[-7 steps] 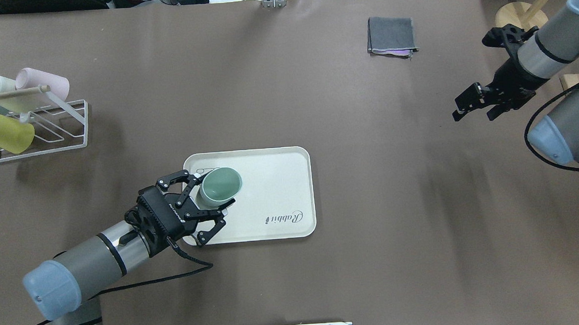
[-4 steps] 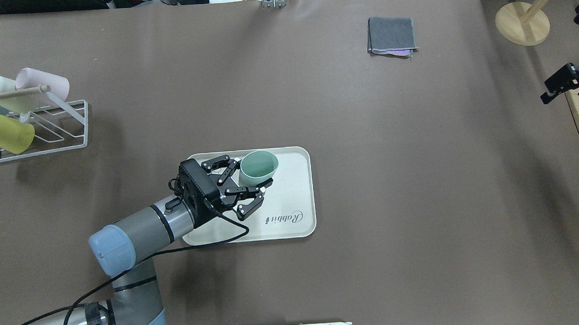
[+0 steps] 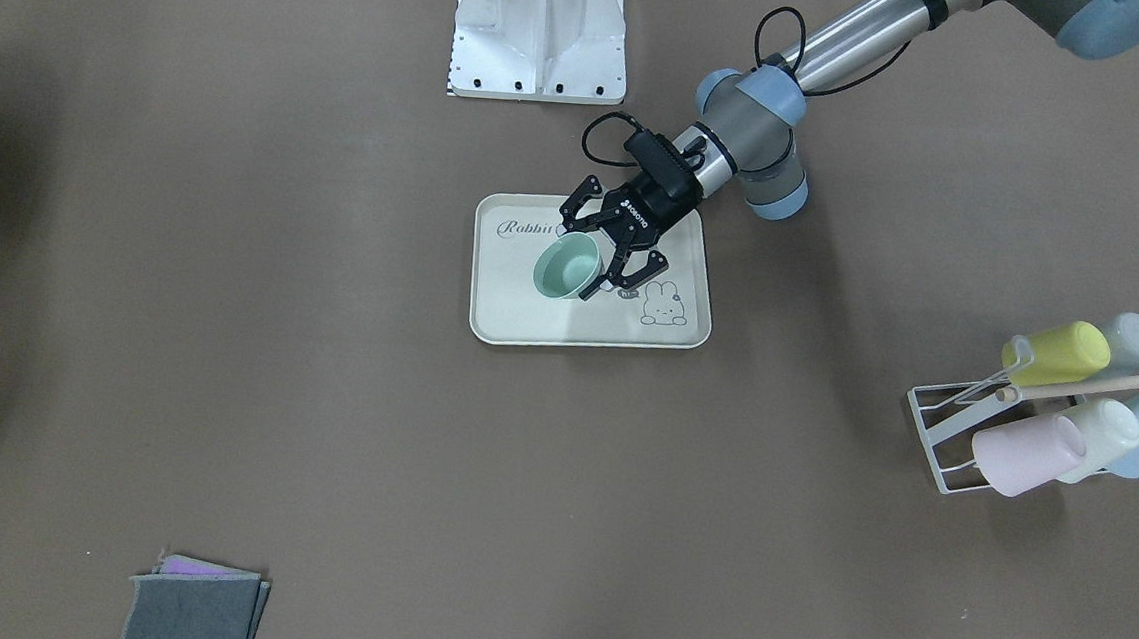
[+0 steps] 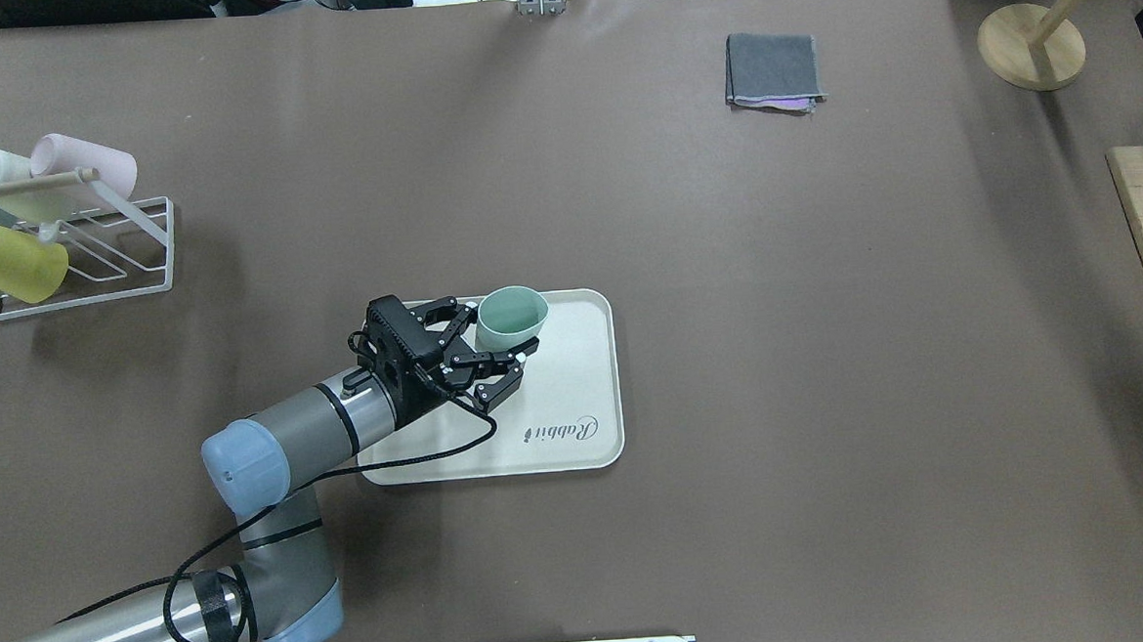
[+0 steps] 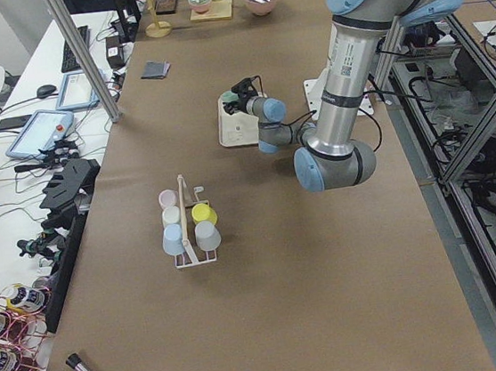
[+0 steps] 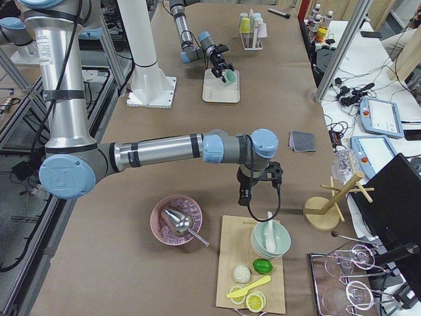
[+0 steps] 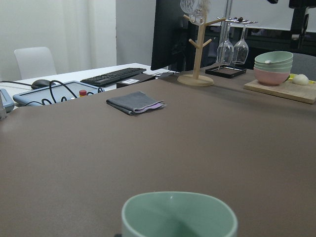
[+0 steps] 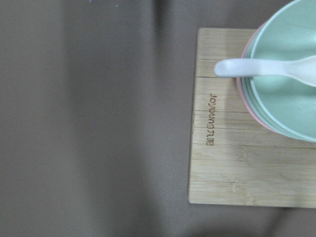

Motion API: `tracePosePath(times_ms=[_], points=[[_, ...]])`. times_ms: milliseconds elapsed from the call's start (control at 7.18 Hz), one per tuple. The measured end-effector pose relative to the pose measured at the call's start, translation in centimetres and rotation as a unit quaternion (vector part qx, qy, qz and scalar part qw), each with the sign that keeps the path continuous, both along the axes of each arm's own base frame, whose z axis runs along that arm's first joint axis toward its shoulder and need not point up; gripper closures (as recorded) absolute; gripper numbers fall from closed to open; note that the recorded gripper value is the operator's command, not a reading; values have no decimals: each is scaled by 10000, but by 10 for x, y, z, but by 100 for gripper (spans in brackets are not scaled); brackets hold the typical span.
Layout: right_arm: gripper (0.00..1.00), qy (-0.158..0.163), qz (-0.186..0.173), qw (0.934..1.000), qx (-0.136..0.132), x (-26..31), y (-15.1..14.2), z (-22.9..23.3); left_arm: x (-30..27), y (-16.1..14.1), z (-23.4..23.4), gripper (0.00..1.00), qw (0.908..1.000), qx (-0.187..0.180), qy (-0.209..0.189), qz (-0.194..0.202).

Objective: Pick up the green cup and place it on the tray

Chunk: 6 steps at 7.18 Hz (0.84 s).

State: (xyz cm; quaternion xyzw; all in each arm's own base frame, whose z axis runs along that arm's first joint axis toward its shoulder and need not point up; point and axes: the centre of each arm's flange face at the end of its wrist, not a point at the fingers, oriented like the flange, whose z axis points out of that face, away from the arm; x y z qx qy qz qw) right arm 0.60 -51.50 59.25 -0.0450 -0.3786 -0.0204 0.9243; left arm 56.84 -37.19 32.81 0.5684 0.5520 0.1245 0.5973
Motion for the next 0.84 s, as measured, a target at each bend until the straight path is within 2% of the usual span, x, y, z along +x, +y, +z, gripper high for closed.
tracePosePath(times_ms=[279, 697, 836], points=[[0, 23, -102, 9999, -132, 15, 12, 15, 4, 8, 4, 88, 9998, -42, 124, 163], [0, 24, -90, 9994, -321, 17, 24, 31, 7, 15, 9, 78, 9995, -14, 219, 228], [0, 49, -76, 9994, -342, 18, 24, 32, 9, 17, 10, 69, 9994, -3, 243, 249]])
